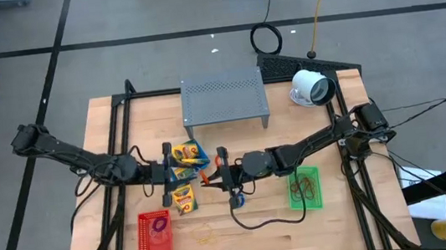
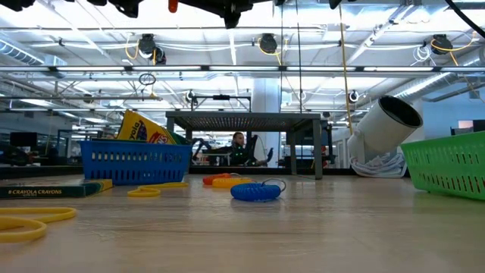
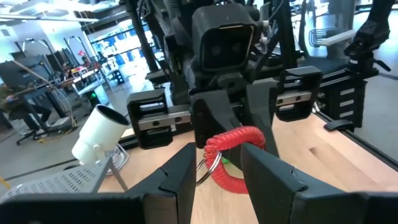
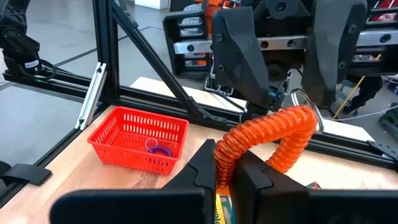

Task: Pick & Place Office Desk Supplies
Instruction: Put the orange spiral keychain into the red bin

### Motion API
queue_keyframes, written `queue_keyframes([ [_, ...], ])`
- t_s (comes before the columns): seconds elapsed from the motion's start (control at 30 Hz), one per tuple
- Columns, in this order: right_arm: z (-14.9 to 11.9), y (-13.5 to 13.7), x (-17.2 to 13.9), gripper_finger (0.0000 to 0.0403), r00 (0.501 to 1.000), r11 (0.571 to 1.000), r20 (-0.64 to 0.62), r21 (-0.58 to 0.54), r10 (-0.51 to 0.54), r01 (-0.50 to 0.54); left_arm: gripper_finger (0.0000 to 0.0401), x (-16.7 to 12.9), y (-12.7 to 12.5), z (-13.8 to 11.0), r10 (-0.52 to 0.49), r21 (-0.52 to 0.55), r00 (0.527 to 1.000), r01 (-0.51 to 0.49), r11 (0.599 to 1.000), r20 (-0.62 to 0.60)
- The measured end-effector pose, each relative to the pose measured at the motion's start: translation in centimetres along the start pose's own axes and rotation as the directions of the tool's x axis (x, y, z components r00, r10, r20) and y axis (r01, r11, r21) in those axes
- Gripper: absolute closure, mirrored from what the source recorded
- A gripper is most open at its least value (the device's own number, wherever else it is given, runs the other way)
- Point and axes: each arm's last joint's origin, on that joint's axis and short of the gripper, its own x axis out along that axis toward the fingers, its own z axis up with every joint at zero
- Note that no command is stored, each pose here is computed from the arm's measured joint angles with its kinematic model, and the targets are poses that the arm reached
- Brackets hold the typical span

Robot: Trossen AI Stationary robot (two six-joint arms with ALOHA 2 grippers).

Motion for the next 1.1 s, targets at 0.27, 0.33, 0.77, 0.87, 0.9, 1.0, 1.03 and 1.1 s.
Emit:
queue_keyframes([
  [0.27, 0.01, 0.01, 0.0, 0.0393, 1.0, 1.0, 0.001, 0.001, 0.0, 0.0, 0.0265, 0.0, 0.0, -0.02, 0.0, 0.0, 1.0, 0.0, 1.0, -0.002],
  [0.33, 0.01, 0.01, 0.0, 0.0393, 1.0, 1.0, 0.001, 0.001, 0.0, 0.0, 0.0265, 0.0, 0.0, -0.02, 0.0, 0.0, 1.0, 0.0, 1.0, -0.002],
  [0.77, 0.01, 0.02, 0.0, 0.0393, 1.0, 1.0, 0.002, 0.019, 0.001, -0.001, 0.0265, 0.0, 0.01, -0.13, 0.005, -0.019, 1.0, -0.006, 1.0, -0.014],
  [0.87, 0.03, 0.01, 0.0, 0.0393, 1.0, 1.0, 0.004, 0.019, 0.0, 0.0, 0.0265, 0.01, 0.04, -0.13, 0.009, -0.02, 1.0, -0.009, 1.0, -0.015],
  [0.9, 0.03, 0.01, 0.0, 0.0393, 1.0, 1.0, 0.004, 0.019, 0.0, 0.0, 0.0265, 0.01, 0.04, -0.13, 0.009, -0.024, 1.0, -0.01, 1.0, -0.015],
  [1.0, 0.03, 0.01, 0.0, 0.0393, 1.0, 1.0, 0.004, 0.019, 0.0, 0.0, 0.0265, 0.01, 0.04, -0.14, 0.01, -0.034, 1.0, -0.01, 0.999, -0.015],
  [1.03, 0.03, 0.01, 0.0, 0.0393, 1.0, 1.0, 0.004, 0.019, 0.0, 0.0, 0.0265, 0.01, 0.04, -0.14, 0.01, -0.035, 1.0, -0.01, 0.999, -0.015],
  [1.1, 0.03, 0.01, 0.0, 0.0393, 1.0, 1.0, 0.004, 0.019, 0.0, 0.0, 0.0265, 0.01, 0.04, -0.14, 0.01, -0.037, 1.0, -0.01, 0.999, -0.015],
])
